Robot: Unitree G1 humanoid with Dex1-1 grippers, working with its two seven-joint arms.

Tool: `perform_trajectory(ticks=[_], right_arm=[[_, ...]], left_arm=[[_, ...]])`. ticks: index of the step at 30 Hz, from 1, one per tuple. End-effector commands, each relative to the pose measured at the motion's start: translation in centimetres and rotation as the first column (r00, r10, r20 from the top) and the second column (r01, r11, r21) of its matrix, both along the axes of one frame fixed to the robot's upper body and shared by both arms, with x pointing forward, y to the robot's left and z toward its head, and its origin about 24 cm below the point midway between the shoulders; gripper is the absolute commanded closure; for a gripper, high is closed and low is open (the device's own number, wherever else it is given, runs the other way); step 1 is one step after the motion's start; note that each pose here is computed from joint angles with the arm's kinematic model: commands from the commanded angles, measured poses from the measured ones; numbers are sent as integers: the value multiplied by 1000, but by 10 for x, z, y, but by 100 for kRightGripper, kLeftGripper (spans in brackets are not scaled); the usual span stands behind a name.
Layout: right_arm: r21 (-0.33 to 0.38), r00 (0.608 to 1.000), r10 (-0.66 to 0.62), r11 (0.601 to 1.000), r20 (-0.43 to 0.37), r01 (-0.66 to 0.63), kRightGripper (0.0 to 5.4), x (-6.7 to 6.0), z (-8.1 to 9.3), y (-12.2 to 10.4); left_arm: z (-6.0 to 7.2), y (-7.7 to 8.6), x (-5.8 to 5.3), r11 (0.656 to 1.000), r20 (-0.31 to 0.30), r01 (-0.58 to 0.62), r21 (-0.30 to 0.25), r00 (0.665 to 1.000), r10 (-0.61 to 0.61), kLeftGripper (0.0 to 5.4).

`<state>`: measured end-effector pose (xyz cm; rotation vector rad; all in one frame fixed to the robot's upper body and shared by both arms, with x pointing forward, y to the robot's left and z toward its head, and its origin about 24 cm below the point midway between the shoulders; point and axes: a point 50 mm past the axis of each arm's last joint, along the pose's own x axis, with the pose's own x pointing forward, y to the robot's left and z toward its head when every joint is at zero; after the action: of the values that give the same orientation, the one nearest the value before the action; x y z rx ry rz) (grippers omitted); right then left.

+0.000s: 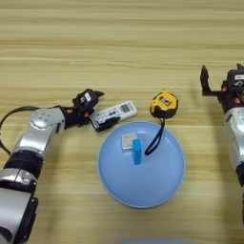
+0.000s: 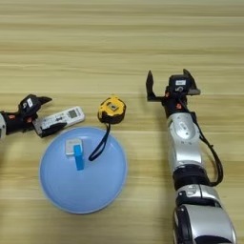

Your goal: Move the objects on the table

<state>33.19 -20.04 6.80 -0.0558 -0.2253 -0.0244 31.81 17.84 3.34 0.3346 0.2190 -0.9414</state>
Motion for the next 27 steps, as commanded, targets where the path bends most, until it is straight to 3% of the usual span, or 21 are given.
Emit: perform_trajectory(ticks=[1, 19, 27], right_arm=[[0, 1000, 4, 1000, 29, -4, 0, 2, 7, 0], [3, 999, 9, 1000, 38, -9, 0, 2, 8, 2], [4, 999, 10, 1000, 39, -10, 0, 2, 8, 2]], left_arm=[[4, 7, 2, 999, 5, 23, 49, 1000, -23, 3], [-4, 11, -1, 992, -34, 40, 119, 999, -37, 3], [-6, 14, -1, 991, -42, 28, 130, 999, -23, 84]])
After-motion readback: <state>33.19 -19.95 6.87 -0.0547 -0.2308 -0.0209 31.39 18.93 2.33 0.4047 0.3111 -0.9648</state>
